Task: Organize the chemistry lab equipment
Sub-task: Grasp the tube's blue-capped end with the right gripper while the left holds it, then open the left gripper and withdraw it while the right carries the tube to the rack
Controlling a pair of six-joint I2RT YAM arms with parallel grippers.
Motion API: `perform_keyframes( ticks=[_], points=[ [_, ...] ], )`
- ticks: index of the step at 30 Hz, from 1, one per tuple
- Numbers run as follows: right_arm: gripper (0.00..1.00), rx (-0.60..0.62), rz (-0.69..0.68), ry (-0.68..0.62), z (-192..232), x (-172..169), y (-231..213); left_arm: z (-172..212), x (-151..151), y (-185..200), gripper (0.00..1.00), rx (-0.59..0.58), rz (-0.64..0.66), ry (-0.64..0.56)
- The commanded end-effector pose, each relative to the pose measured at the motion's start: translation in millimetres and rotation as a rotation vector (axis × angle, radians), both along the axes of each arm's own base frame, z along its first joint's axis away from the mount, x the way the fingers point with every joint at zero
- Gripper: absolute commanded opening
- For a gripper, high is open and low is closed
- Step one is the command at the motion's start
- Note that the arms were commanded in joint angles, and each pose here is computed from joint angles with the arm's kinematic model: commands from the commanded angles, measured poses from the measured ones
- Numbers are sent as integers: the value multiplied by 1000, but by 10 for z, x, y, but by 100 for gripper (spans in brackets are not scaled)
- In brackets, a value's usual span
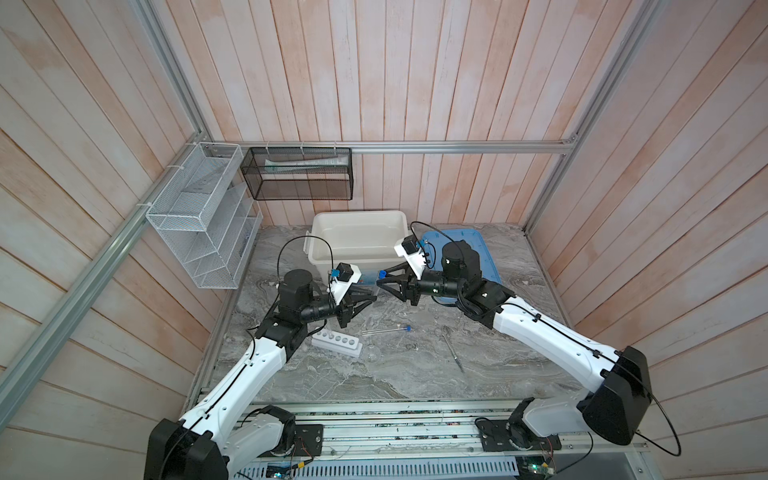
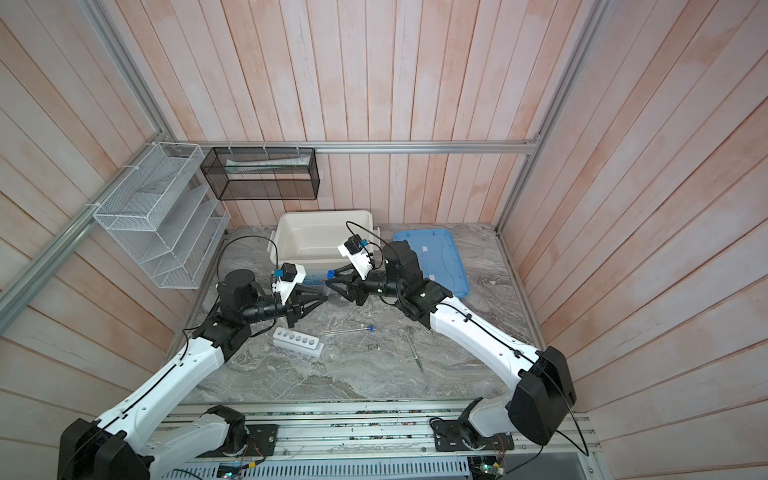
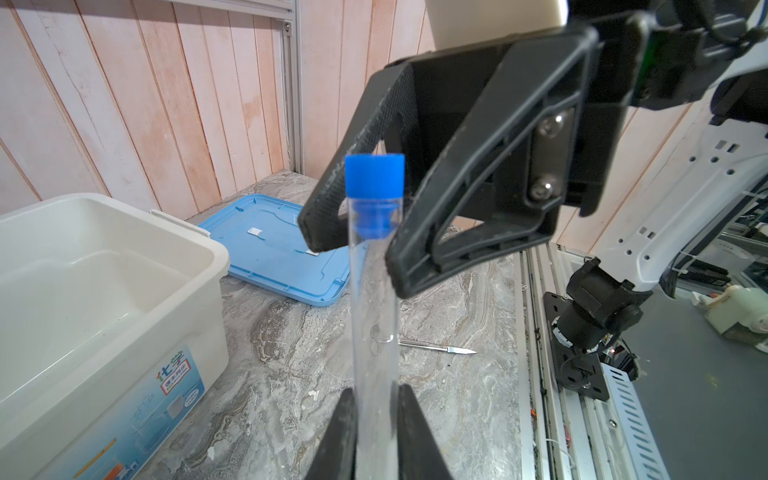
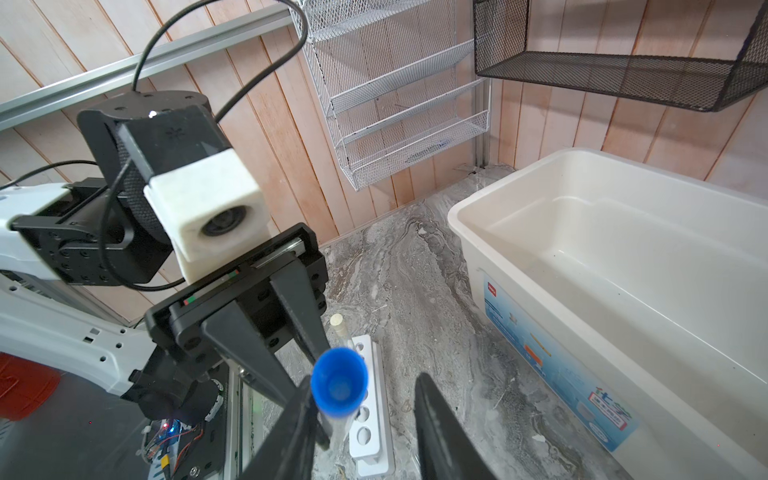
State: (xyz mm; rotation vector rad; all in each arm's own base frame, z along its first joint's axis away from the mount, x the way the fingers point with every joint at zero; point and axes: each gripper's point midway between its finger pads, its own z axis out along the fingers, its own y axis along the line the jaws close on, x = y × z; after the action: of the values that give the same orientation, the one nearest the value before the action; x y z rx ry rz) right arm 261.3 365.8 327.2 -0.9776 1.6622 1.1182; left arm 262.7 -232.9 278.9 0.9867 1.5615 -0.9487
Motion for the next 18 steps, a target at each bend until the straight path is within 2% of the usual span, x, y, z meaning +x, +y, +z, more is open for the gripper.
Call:
perform_keyframes(
  ticks=[1, 14, 18],
  points=[
    [37, 38, 18, -33, 149, -16, 49, -16, -16, -7, 18, -8, -20, 6],
    [15, 46, 19, -30, 155, -28, 64, -24, 0, 2, 18, -3, -7, 4],
    [12, 43, 14, -27, 146, -18, 67, -19, 21, 18, 26, -2, 13, 0]
  ],
)
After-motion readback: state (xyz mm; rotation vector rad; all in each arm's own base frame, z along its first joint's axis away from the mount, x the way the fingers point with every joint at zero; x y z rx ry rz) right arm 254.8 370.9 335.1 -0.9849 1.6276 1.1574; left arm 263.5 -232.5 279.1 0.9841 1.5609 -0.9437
